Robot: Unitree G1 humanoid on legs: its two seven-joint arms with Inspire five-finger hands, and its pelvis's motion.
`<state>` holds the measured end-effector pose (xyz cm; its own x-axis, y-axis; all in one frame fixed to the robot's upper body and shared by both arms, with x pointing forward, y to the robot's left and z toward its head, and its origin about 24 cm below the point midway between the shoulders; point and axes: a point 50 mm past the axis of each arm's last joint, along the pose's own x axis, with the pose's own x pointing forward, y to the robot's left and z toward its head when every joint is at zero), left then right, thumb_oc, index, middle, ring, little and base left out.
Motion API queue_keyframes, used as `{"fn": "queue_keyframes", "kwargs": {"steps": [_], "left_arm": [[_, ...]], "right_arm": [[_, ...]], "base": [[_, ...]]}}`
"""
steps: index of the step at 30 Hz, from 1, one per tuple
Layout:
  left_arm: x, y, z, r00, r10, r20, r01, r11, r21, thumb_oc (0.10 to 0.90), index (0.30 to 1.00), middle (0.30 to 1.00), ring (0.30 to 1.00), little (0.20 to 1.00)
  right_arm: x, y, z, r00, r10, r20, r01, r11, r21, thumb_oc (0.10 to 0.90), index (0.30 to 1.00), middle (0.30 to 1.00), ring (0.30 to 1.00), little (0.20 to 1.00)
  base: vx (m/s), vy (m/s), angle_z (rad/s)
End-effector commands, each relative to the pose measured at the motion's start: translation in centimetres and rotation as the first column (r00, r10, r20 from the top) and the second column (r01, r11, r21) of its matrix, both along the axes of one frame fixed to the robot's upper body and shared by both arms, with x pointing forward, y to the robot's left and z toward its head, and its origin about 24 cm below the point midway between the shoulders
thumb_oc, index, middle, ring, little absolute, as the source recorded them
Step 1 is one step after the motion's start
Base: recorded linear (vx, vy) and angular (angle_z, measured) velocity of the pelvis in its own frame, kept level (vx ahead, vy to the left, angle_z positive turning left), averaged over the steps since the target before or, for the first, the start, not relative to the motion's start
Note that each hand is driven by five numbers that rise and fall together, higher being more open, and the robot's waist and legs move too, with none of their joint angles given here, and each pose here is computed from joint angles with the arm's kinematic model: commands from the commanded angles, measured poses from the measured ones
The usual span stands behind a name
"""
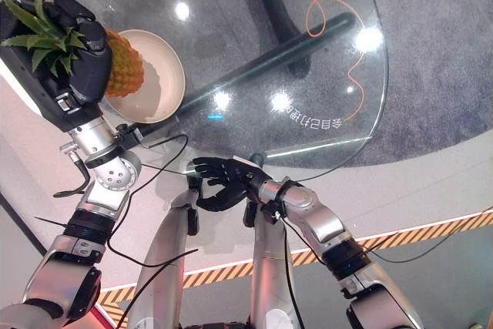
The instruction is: Pick up the fruit to the plate
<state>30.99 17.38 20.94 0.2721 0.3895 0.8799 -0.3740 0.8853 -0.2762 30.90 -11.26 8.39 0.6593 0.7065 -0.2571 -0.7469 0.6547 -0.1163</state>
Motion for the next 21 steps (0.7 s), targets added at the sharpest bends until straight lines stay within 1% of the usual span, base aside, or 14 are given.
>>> {"fn": "queue_keyframes", "kwargs": {"steps": [1,6,9,15,21], "left_arm": [[-1.9,-1.2,4.1,0.95,-0.088,0.301,0.066,0.994,0.082,0.1,0.3,0.3,0.3,0.2],[-1.4,-1.4,4.1,0.954,-0.08,0.288,0.059,0.995,0.08,0.1,0.3,0.3,0.3,0.2],[-0.8,-1.3,4.3,0.966,-0.072,0.25,0.056,0.996,0.069,0.1,0.3,0.3,0.3,0.2],[0.9,0.0,4.2,0.987,-0.046,0.152,0.046,0.999,0.005,0.1,0.3,0.3,0.3,0.2],[1.5,0.8,4.1,0.992,-0.03,0.123,0.034,0.999,-0.032,0.1,0.3,0.3,0.3,0.2]], "right_arm": [[-1.4,2.1,0.9,0.987,0.158,0.019,-0.159,0.984,0.082,0.8,0.9,0.9,0.9,0.9],[-1.1,2.1,1.2,0.987,0.158,0.028,-0.16,0.984,0.075,0.8,0.9,0.9,0.9,0.9],[-0.9,2.2,1.4,0.987,0.158,0.034,-0.16,0.984,0.075,0.8,0.9,0.9,0.9,0.9],[-0.4,2.3,1.9,0.984,0.169,0.049,-0.173,0.982,0.079,0.8,0.9,0.9,0.9,0.9],[-0.1,2.4,2.1,0.984,0.17,0.061,-0.174,0.982,0.076,0.8,0.9,0.9,0.9,0.9]], "base": [[0.0,0.035,0.0],[-0.01,0.03,-0.01],[0.0,0.0,0.0],[0.0,0.0,0.0],[0.0,0.0,0.0]]}}
